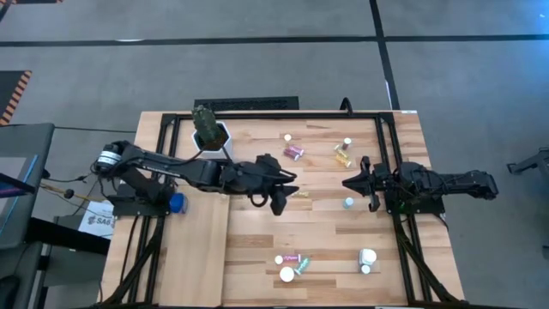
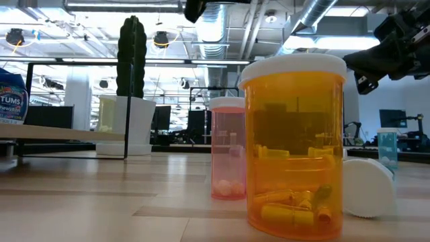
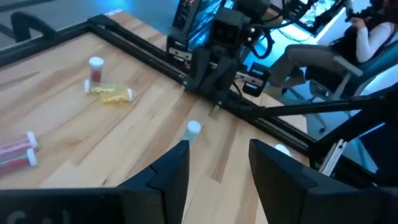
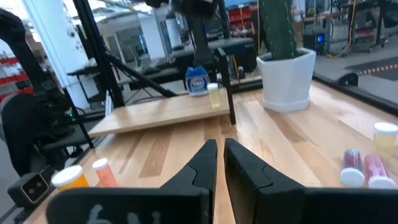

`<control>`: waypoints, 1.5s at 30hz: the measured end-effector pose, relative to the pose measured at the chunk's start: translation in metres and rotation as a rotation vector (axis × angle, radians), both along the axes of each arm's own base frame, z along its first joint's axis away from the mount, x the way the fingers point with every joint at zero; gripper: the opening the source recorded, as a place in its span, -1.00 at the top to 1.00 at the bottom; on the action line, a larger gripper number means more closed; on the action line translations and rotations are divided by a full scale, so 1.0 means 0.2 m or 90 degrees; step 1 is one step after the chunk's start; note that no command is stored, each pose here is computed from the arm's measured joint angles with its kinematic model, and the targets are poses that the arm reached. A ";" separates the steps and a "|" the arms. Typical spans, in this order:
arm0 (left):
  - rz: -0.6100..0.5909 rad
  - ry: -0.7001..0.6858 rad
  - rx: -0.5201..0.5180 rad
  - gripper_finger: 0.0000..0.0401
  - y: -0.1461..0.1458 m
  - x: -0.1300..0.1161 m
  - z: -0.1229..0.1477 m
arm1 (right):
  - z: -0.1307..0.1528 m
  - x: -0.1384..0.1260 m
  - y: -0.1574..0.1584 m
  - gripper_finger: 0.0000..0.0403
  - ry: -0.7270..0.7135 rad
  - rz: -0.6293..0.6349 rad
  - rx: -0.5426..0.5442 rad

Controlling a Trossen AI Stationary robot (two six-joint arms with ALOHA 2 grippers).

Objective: Pick and place medicine bottles onto shelf by color
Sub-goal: Move the light blue pill bottle to the middle of the table

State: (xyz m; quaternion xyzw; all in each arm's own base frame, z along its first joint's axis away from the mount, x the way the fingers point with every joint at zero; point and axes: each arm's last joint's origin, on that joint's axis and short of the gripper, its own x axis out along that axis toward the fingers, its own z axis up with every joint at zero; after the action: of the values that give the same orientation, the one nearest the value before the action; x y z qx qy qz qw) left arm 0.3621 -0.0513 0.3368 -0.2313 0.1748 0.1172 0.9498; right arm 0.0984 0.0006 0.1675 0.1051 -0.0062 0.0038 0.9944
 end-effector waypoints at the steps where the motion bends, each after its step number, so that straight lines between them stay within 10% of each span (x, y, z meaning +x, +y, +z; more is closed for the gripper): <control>1: -0.003 0.000 0.006 0.24 0.00 0.01 0.01 | 0.00 0.00 0.00 0.72 -0.001 -0.001 0.000; 19: -0.027 -0.175 0.030 0.24 -0.08 0.05 0.18 | 0.00 0.00 -0.01 0.72 -0.004 -0.014 -0.003; 34: -0.012 -0.191 0.047 0.24 -0.14 0.04 0.19 | 0.20 -0.05 -0.01 0.72 -0.268 0.060 0.291; 45: -0.016 -0.185 0.076 0.24 -0.13 0.04 0.19 | 0.34 -0.09 -0.01 0.72 -0.348 0.025 0.238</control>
State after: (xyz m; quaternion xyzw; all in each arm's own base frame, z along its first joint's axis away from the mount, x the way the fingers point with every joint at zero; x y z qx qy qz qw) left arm 0.3698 -0.0775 0.3747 -0.1869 0.0310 0.0811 0.9785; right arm 0.0800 -0.0022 0.2352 0.2811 -0.2713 0.0501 0.9192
